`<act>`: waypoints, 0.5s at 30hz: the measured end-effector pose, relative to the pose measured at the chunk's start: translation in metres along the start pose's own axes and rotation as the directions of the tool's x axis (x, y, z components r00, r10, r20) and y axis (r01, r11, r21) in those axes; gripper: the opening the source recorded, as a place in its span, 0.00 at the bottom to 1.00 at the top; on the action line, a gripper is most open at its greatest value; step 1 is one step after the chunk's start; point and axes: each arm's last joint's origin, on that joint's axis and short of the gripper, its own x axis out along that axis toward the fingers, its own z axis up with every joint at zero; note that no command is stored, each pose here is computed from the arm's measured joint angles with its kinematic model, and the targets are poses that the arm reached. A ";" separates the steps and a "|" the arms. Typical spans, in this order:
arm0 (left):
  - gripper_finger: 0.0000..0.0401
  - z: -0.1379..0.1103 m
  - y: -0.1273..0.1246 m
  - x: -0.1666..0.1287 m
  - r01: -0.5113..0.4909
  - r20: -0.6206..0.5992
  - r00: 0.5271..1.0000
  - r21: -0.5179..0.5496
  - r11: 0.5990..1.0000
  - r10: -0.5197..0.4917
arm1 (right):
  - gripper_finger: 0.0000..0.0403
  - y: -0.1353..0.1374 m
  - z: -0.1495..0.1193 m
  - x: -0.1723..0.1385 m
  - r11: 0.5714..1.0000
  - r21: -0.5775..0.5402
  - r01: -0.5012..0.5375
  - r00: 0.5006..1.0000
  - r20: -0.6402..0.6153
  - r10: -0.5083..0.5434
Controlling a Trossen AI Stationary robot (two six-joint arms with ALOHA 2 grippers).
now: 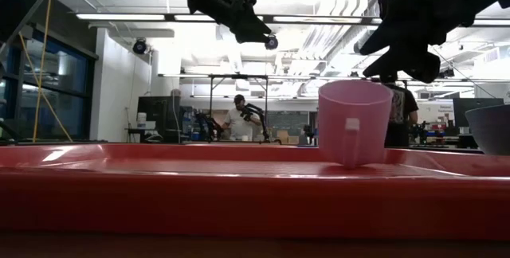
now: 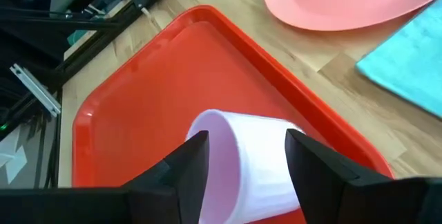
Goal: Set up tray
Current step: Put the pink plate on the red serving tray below the pink mug
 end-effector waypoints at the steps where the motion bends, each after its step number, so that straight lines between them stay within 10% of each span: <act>1: 0.74 0.000 0.000 0.000 0.000 0.000 1.000 0.001 1.000 0.000 | 0.42 0.000 0.001 0.000 1.000 -0.004 0.002 1.000 0.003 -0.002; 15: 0.74 -0.001 0.000 0.000 -0.004 -0.013 1.000 0.017 1.000 0.004 | 0.43 -0.006 0.023 0.005 0.997 -0.064 -0.052 0.994 0.096 0.058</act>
